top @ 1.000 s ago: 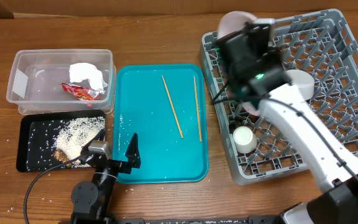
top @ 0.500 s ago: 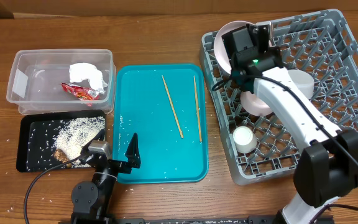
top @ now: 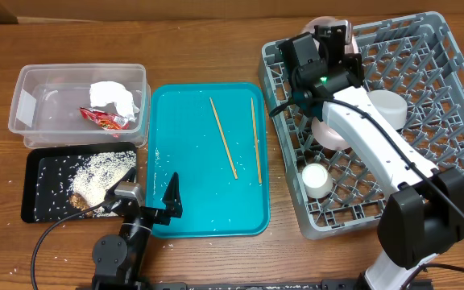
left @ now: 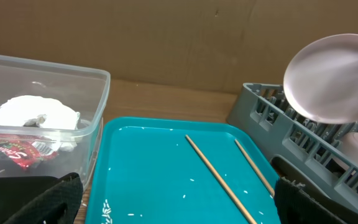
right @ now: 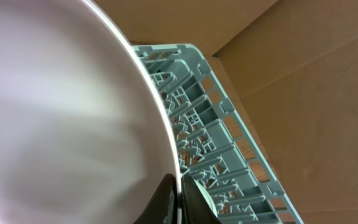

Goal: Sort waste into correct bins and load items into the dishwasher
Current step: 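Stand the white plate upright in the rack slots with the right gripper, then reach the right gripper to a wooden chopstick on the tray and grasp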

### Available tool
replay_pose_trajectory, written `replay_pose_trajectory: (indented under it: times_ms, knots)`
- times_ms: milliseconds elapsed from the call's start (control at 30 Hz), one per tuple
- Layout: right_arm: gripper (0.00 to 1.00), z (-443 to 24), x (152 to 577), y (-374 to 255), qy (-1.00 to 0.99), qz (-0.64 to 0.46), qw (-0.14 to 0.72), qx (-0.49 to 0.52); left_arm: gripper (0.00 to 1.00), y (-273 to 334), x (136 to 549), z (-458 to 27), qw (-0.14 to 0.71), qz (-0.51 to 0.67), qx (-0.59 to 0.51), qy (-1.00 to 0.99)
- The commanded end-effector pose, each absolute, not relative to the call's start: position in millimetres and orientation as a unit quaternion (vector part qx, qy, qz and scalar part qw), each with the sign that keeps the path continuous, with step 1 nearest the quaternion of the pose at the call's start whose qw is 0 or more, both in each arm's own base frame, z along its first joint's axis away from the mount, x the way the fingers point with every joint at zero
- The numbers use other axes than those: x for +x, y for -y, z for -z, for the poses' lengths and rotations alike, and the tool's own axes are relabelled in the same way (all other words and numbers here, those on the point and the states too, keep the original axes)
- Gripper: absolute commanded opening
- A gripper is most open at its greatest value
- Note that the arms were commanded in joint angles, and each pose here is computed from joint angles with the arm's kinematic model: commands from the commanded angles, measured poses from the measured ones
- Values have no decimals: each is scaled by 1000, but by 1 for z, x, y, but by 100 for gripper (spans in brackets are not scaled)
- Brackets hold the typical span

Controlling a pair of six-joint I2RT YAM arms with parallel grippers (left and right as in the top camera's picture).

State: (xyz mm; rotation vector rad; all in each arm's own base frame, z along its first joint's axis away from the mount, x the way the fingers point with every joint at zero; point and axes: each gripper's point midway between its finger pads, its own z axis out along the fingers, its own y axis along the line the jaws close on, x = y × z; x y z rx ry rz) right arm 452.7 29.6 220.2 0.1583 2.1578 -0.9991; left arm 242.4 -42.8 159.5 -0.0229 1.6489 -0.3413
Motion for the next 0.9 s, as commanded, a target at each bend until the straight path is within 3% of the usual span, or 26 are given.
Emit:
replay_pose_trajectory:
  times_ms: [0,267,433,600,700,867]
  knots:
    - [4,-230,456,-28,-834,395,379,69,100,43,242,-159,666,153,-10,-730]
    - [4,-203,454,-44,-873,337,350,36,100,43,242,-159,666,153,-10,-730]
    - [38,-200,446,-59,-878,337,341,9,100,43,242,-159,666,153,-10,-730]
    - [42,-229,426,-106,-882,288,373,-12,100,43,242,-159,666,153,-10,-730]
    - [52,-230,394,-186,-918,126,364,-94,100,43,242,-159,666,153,-10,-730]
    - [51,-206,335,-281,-940,-108,255,-200,100,43,242,-159,666,153,-10,-730]
